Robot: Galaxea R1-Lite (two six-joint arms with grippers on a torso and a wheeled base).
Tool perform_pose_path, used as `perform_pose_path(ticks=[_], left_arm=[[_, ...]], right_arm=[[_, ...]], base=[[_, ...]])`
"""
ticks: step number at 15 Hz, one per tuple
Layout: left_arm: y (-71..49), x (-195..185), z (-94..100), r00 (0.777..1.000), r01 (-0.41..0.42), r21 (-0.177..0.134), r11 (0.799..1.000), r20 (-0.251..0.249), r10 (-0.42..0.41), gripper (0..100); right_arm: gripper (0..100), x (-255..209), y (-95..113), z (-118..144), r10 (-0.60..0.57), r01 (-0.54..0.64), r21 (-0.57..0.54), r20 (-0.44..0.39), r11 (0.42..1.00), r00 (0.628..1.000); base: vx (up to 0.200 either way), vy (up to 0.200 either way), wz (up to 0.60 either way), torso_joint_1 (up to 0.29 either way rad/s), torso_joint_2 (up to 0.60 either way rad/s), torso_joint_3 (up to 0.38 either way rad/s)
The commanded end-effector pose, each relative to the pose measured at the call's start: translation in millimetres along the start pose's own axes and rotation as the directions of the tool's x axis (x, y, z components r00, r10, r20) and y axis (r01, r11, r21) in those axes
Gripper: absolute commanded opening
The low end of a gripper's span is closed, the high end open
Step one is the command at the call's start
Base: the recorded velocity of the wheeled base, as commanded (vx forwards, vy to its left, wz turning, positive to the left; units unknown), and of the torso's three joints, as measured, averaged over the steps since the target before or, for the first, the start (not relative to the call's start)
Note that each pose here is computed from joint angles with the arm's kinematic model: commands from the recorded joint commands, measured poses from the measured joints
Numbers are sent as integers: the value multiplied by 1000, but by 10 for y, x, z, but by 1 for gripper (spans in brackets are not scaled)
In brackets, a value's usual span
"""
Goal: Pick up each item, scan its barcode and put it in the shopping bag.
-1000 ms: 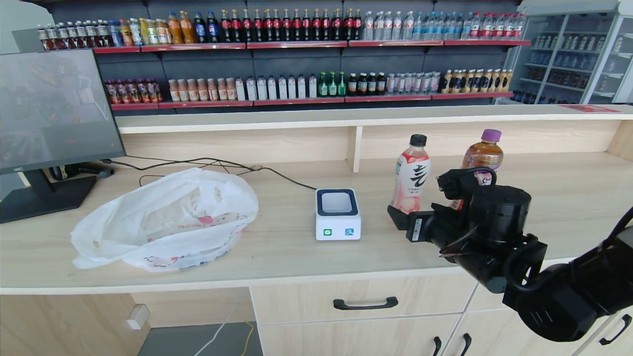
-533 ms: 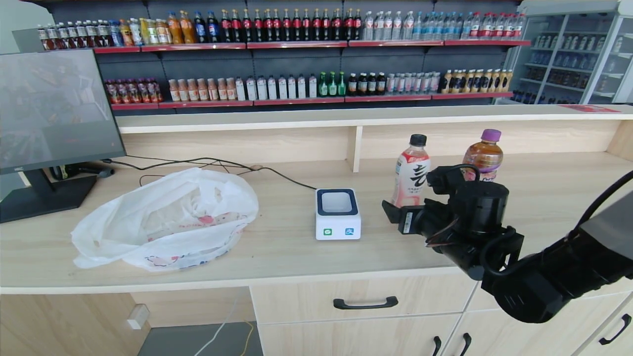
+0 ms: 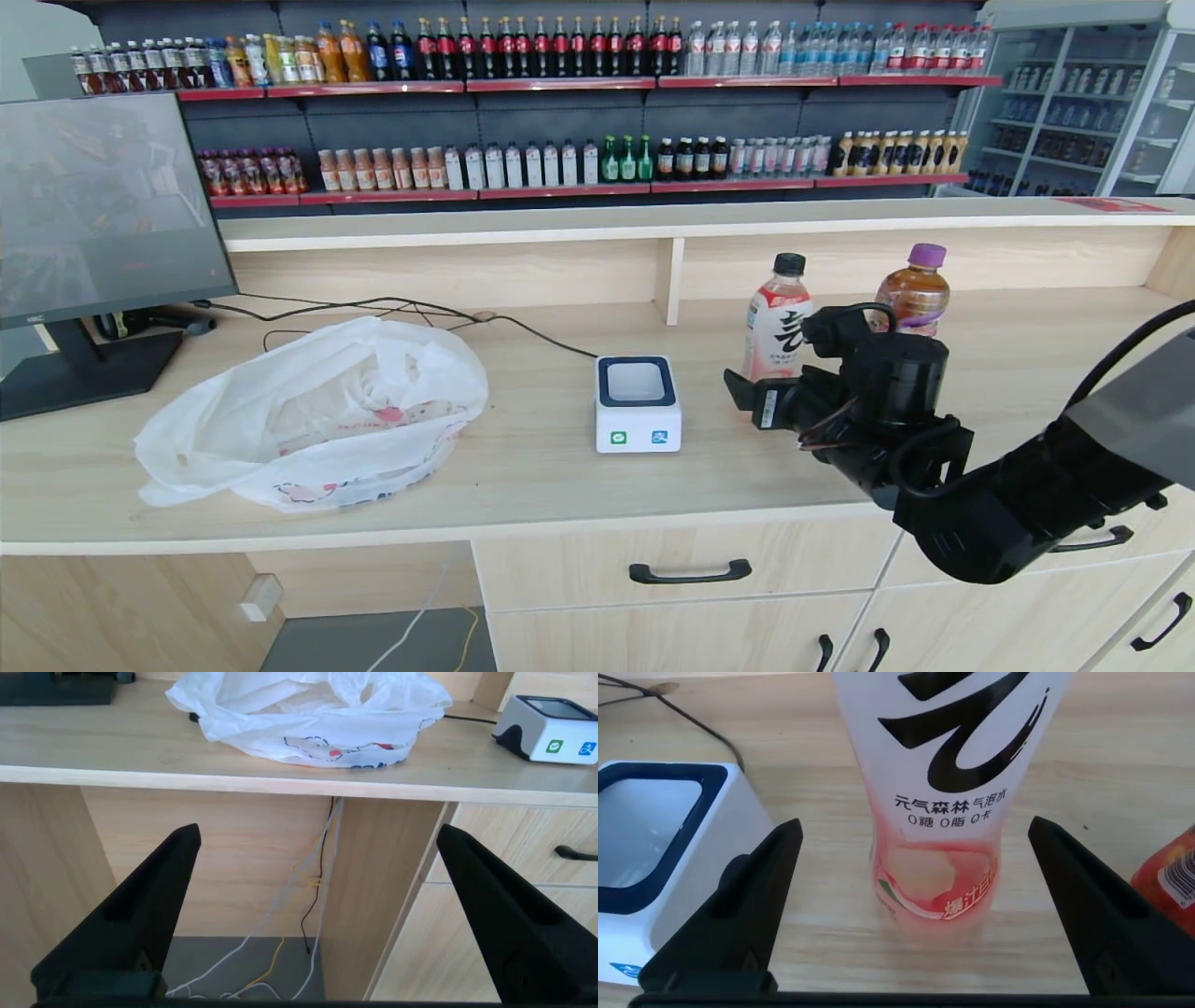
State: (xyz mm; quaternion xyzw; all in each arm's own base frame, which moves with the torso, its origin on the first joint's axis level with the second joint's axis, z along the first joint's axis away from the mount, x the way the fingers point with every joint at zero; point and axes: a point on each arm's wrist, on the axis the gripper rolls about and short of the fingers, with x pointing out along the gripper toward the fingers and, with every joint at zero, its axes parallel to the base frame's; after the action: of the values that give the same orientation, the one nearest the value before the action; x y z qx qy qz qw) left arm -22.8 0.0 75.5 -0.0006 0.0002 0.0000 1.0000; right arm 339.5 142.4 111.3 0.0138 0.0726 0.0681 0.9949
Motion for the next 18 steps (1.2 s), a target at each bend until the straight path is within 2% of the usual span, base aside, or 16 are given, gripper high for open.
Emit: perform_pose_path(ticks=[1, 11, 18], left_arm=[[0, 0, 0, 1000, 0, 0, 1000, 0, 0, 100], [0, 0, 0, 1000, 0, 0, 1000, 0, 0, 100], [0, 0, 0, 1000, 0, 0, 1000, 0, 0, 100]], right_arm=[[100, 49, 14, -34, 1, -1, -3, -5, 1000, 1000], [100, 236, -18, 12, -19, 19, -3, 31, 1000, 999], [100, 426, -28, -72, -31, 32, -32, 32, 999, 999]], base=[[0, 0, 0, 0, 0, 0], [0, 0, 0, 0, 0, 0], [0, 0, 0, 0, 0, 0]])
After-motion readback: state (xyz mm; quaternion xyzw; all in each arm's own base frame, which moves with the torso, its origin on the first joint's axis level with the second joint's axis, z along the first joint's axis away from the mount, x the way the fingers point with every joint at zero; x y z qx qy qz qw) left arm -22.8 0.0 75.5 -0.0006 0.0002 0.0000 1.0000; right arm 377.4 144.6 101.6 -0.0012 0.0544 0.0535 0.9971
